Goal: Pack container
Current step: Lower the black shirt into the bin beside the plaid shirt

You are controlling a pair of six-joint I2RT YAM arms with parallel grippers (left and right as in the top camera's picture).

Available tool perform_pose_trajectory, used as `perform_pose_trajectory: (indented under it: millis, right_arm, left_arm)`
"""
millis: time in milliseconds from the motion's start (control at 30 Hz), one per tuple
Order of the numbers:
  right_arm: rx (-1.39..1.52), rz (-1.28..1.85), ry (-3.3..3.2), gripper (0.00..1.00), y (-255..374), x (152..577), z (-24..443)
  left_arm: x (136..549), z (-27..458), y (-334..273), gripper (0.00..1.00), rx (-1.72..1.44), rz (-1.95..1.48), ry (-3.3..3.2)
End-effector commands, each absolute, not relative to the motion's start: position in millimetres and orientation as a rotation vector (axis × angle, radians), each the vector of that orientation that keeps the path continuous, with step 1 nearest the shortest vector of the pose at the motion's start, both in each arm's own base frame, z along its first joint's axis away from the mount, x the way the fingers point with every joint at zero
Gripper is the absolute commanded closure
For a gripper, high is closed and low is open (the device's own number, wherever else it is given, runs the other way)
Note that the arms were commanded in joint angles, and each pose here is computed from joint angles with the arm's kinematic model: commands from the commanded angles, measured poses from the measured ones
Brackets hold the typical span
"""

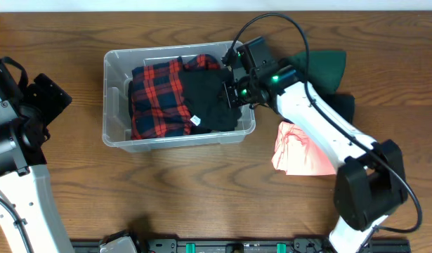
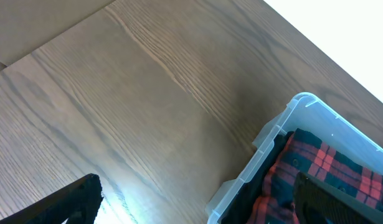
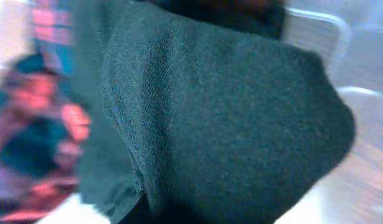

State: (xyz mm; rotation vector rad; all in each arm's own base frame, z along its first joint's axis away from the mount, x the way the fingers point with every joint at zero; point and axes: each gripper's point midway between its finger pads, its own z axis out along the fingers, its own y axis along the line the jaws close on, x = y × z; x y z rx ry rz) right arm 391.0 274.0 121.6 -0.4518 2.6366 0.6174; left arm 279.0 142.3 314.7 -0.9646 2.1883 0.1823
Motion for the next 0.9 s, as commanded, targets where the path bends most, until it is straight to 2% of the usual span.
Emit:
perform_pose_trajectory:
  millis: [0, 67, 100, 200, 300, 367, 533, 633, 767, 867]
  right_arm:
    - [-0.477, 0.405, 2.619, 0.99, 255, 405, 113]
    - [-0.481, 0.373, 2.615, 0.97, 253, 407, 113]
    - [-0.479, 0.357, 2.609, 0.93, 251, 408, 113]
    - [-0.522, 0.349, 2.579, 0.63, 254, 411, 118]
    - [-0.532, 0.361, 2.531, 0.53, 258, 417, 140]
    - [-0.521, 0.383, 2.461, 0.48, 261, 422, 174]
    - [-0.504, 0.427, 2.322, 0.49, 265, 426, 242]
    - [-0.496, 0.449, 2.271, 0.5, 269, 423, 264]
    - [-0.5, 0.508, 2.262, 0.56, 283, 418, 265]
    - [-0.495, 0.523, 2.301, 0.67, 295, 416, 245]
  left_arm:
    - [278, 319, 146, 0.02, -0.977, 0.201, 2.171]
    - [278, 319, 146, 0.02, -0.977, 0.201, 2.171]
    - [278, 319, 146, 0.02, -0.977, 0.201, 2.171]
    - [278, 319, 146, 0.02, -0.977, 0.201, 2.171]
    - [278, 319, 146, 0.02, -0.977, 0.201, 2.171]
    - [278, 319, 146, 0.02, -0.977, 0.201, 2.171]
    - [278, 319, 146, 0.02, -0.977, 0.201, 2.171]
    - [278, 319, 146, 0.02, -0.977, 0.201, 2.171]
    - [278, 319, 146, 0.02, -0.977, 0.201, 2.171]
    - [278, 319, 146, 0.02, -0.977, 0.201, 2.171]
